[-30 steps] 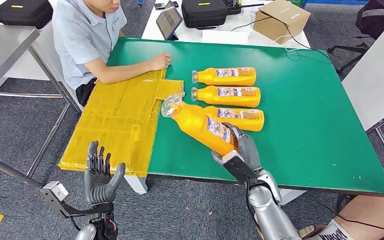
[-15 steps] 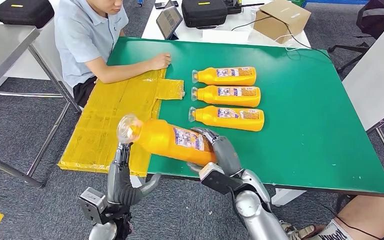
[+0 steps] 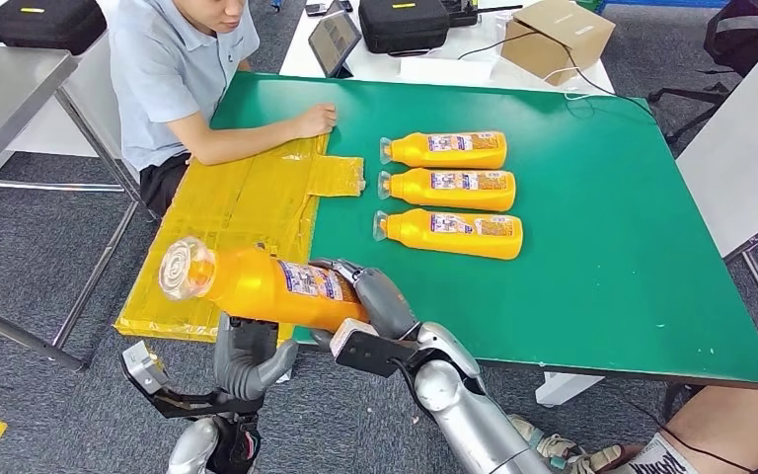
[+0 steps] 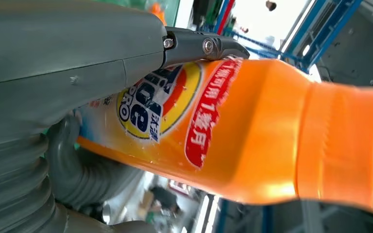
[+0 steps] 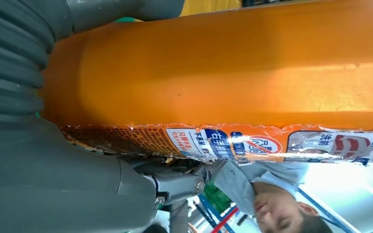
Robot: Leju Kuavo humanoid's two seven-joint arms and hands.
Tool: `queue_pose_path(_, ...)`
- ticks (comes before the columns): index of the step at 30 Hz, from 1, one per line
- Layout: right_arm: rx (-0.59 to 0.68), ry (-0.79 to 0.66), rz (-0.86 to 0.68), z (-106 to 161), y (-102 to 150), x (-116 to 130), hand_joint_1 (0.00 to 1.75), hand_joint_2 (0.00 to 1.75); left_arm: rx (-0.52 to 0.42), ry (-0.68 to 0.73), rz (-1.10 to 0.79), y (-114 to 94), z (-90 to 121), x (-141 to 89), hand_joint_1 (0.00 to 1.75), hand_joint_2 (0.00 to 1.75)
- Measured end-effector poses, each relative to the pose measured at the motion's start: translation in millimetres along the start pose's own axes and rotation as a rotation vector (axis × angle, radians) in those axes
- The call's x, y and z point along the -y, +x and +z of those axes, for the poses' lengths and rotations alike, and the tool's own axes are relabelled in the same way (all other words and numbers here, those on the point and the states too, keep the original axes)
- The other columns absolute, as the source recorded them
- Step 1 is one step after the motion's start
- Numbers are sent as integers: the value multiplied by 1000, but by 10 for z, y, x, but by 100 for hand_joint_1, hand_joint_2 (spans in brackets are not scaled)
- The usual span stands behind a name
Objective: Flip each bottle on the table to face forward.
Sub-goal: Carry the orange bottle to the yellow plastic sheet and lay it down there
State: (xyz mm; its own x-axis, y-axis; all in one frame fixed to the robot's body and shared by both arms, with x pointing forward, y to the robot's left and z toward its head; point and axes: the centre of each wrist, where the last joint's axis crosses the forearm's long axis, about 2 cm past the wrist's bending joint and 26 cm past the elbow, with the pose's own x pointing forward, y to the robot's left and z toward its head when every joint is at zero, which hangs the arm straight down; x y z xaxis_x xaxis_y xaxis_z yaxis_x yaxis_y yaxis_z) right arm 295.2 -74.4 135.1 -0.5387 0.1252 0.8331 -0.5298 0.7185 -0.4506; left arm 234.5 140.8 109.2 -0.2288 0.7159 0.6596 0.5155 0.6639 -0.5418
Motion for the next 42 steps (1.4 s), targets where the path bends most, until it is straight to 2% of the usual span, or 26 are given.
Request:
queue_pose_path(7, 34, 27, -17, -129, 83, -88, 175, 175, 1, -29, 90, -17, -25, -44, 0, 175)
queue_pose_path(8, 35, 34, -19, -141, 82, -97, 175, 175, -4, -24, 84, -21, -20, -51, 8, 175)
queue_pose_path(11, 34, 68, -20, -171, 66, -130, 175, 175, -23, 1, 33, -38, 3, -75, 136, 175)
queue_pose_path(12, 32, 81, -17, -179, 60, -141, 175, 175, -26, 10, 17, -40, 12, -87, 171, 175)
queue_pose_path(21, 1, 149, -17, -195, 15, -204, 175, 175, -40, 77, -21, -20, 79, -164, 175, 175)
queue_pose_path(22, -3, 158, -17, -199, 12, -206, 172, 175, -40, 83, -25, -17, 84, -171, 175, 175)
queue_pose_path(23, -8, 169, -16, -208, 9, -206, 161, 175, -41, 90, -31, -15, 91, -179, 175, 175)
queue_pose_path(24, -13, 183, -15, -219, 6, -203, 127, 175, -41, 97, -36, -12, 98, -187, 175, 175)
queue_pose_path(26, -22, 216, -15, -241, -4, -197, 42, 175, -38, 109, -40, -7, 114, -203, 175, 175)
queue_pose_path(27, -26, 232, -15, -248, -11, -201, 10, 175, -35, 114, -39, -2, 120, -212, 175, 175)
queue_pose_path(28, -29, 247, -16, -252, -18, -212, 0, 131, -31, 120, -36, 5, 122, -223, 175, 175)
queue_pose_path(31, -37, 278, -17, -243, -36, -273, 0, 0, -21, 142, -19, 27, 127, -258, 175, 175)
queue_pose_path(42, -48, 289, -4, -222, -59, -355, 0, 0, -24, 174, 13, 58, 171, -312, 175, 175)
